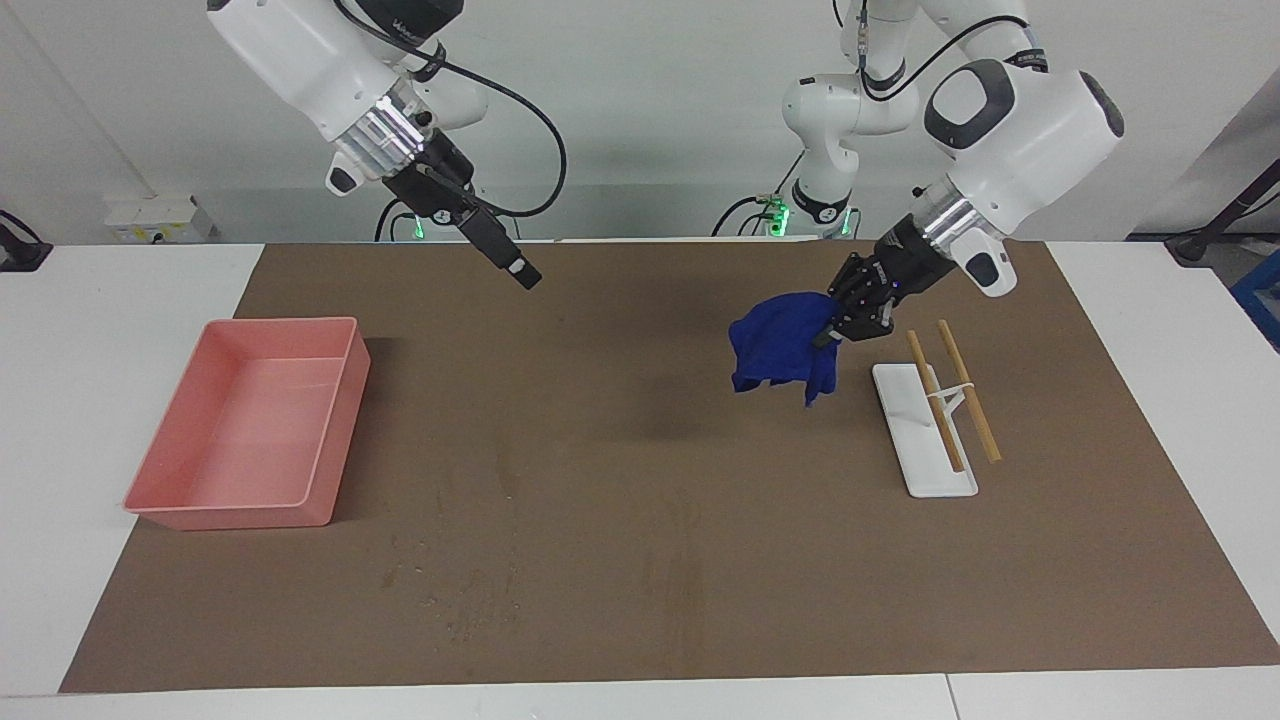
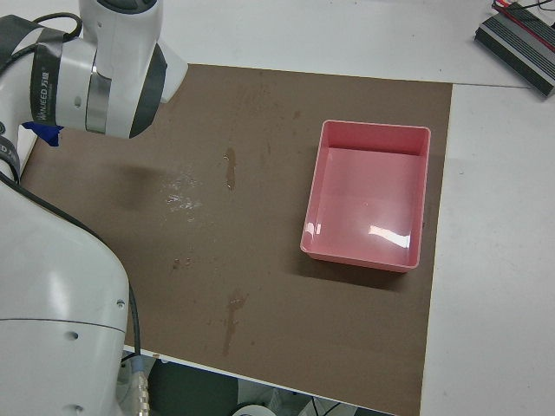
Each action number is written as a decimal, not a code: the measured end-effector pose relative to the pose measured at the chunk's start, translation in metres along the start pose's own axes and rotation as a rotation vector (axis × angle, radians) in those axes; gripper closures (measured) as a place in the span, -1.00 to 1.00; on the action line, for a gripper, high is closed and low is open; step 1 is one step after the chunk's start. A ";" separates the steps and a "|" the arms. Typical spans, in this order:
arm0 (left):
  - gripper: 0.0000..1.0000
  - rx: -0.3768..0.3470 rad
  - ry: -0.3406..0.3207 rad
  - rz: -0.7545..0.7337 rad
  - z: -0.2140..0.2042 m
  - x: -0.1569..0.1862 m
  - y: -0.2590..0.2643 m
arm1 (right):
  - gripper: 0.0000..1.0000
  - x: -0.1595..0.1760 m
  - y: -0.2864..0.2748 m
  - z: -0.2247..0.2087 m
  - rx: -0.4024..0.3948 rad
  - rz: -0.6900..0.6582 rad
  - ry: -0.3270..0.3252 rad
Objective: Wipe water with towel using both arms
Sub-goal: 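Lift the blue cloth with the left gripper while the right gripper approaches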
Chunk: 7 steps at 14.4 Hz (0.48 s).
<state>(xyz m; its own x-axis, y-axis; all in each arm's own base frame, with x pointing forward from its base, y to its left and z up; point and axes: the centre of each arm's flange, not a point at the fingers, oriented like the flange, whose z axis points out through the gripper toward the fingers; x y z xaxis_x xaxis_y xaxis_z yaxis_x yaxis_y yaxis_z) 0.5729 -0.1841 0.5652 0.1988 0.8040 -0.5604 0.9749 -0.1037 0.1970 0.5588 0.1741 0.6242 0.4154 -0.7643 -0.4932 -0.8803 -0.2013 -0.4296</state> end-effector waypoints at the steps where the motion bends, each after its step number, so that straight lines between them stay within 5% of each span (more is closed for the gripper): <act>1: 0.62 -0.018 -0.013 -0.039 0.008 -0.017 0.000 | -1.00 -0.003 0.001 0.011 0.030 0.074 -0.021; 7: 0.62 -0.077 -0.060 -0.119 0.046 -0.102 -0.016 | -1.00 -0.026 0.014 0.077 0.084 0.247 -0.085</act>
<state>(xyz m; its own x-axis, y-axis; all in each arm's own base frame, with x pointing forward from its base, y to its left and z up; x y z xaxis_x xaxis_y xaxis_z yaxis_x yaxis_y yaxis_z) 0.5420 -0.2919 0.5820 0.0902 0.7712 -0.6302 0.9819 0.0370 0.1858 0.5529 0.2380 0.5728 0.2116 -0.7290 -0.6510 -0.9367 0.0389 -0.3480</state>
